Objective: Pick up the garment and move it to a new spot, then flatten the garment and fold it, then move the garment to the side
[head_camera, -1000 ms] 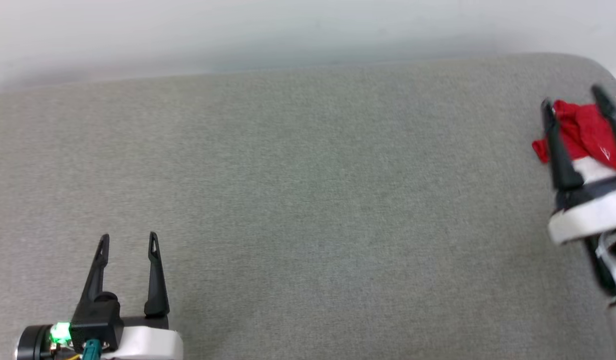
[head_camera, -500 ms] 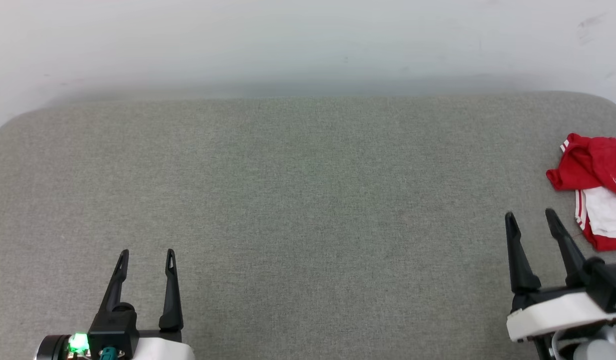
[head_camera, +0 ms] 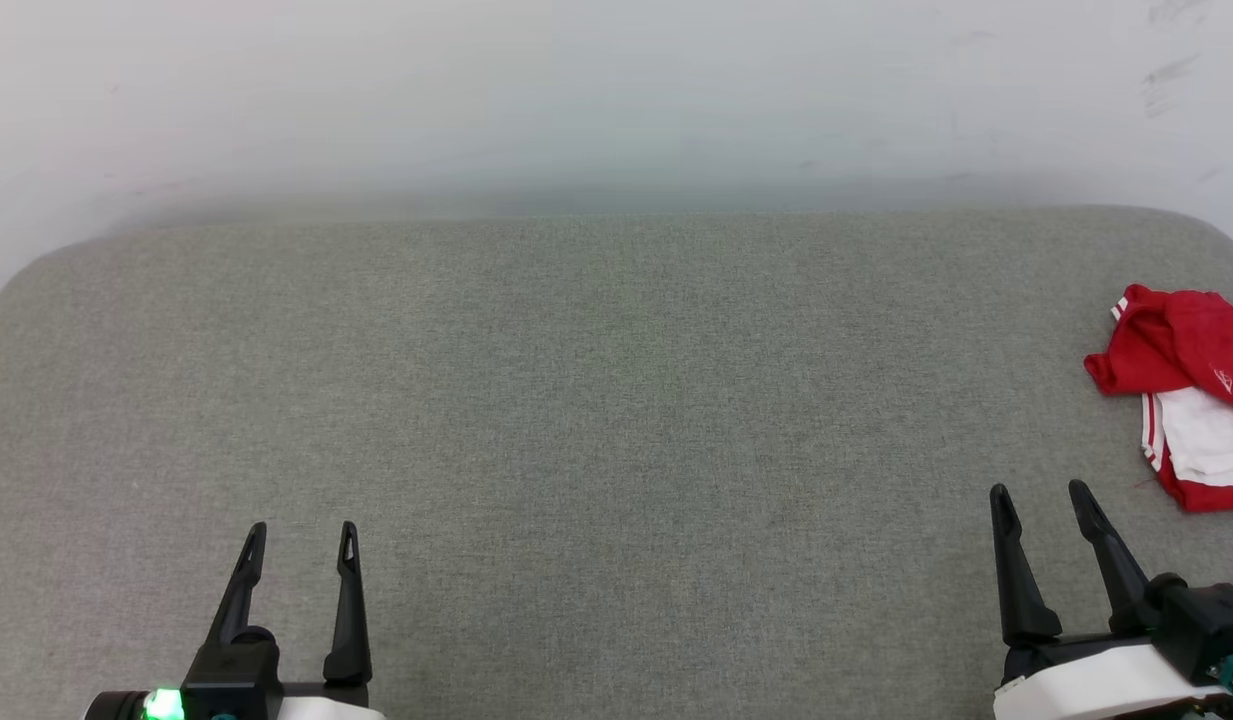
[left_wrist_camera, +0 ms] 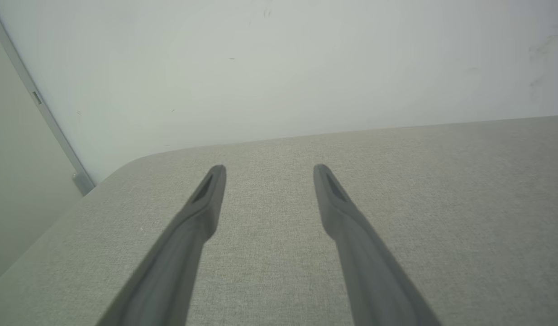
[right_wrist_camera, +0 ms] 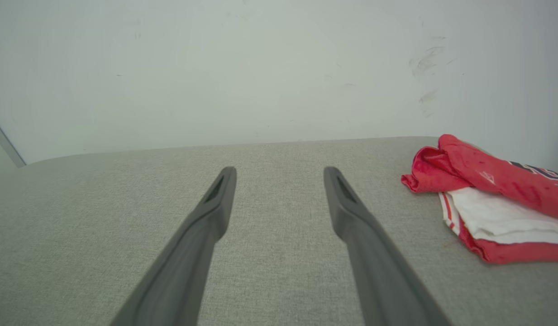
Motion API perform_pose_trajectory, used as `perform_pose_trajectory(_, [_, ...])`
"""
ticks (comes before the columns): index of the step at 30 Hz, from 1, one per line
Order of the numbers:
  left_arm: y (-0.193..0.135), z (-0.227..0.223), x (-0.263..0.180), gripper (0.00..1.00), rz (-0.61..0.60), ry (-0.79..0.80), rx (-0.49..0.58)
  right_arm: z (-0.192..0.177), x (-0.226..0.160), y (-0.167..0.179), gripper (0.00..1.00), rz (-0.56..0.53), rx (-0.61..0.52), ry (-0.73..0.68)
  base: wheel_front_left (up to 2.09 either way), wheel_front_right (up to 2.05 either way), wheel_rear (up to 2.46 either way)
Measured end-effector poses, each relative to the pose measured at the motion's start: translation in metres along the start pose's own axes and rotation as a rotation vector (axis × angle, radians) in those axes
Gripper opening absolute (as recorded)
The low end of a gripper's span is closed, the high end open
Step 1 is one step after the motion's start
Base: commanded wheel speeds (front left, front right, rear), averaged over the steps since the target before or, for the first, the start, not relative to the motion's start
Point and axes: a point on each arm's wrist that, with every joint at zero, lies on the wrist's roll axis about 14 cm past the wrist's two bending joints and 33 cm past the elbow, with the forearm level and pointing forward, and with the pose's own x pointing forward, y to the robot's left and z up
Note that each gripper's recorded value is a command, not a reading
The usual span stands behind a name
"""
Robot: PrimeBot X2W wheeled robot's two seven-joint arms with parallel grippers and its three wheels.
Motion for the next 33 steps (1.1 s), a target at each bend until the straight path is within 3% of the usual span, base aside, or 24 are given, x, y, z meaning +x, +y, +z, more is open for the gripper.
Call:
perform_pose_trajectory(10, [0.000,0.000,-0.001,1.00,0.000,0.002,-0.004,0.001,-0.002,0.002,1.00,0.001,-0.005,0.006,0.00,0.00,0.00])
perform_pose_trajectory(11, [0.000,-0.001,-0.002,0.00,-0.002,0.004,-0.006,0.001,-0.002,0.002,0.00,0.002,-0.005,0.007,0.00,0.00,0.00])
perform_pose_trajectory(17, [-0.005,-0.021,-0.009,0.00,-0.008,0.076,-0.021,-0.018,-0.008,0.000,0.00,-0.008,0.008,0.073,0.00,0.00,0.00])
perform_pose_trajectory(33, [0.002,-0.037,-0.005,0.00,0.056,0.165,-0.354,-0.026,-0.008,-0.008,0.00,-0.078,0.308,0.102,0.00,0.00,0.00])
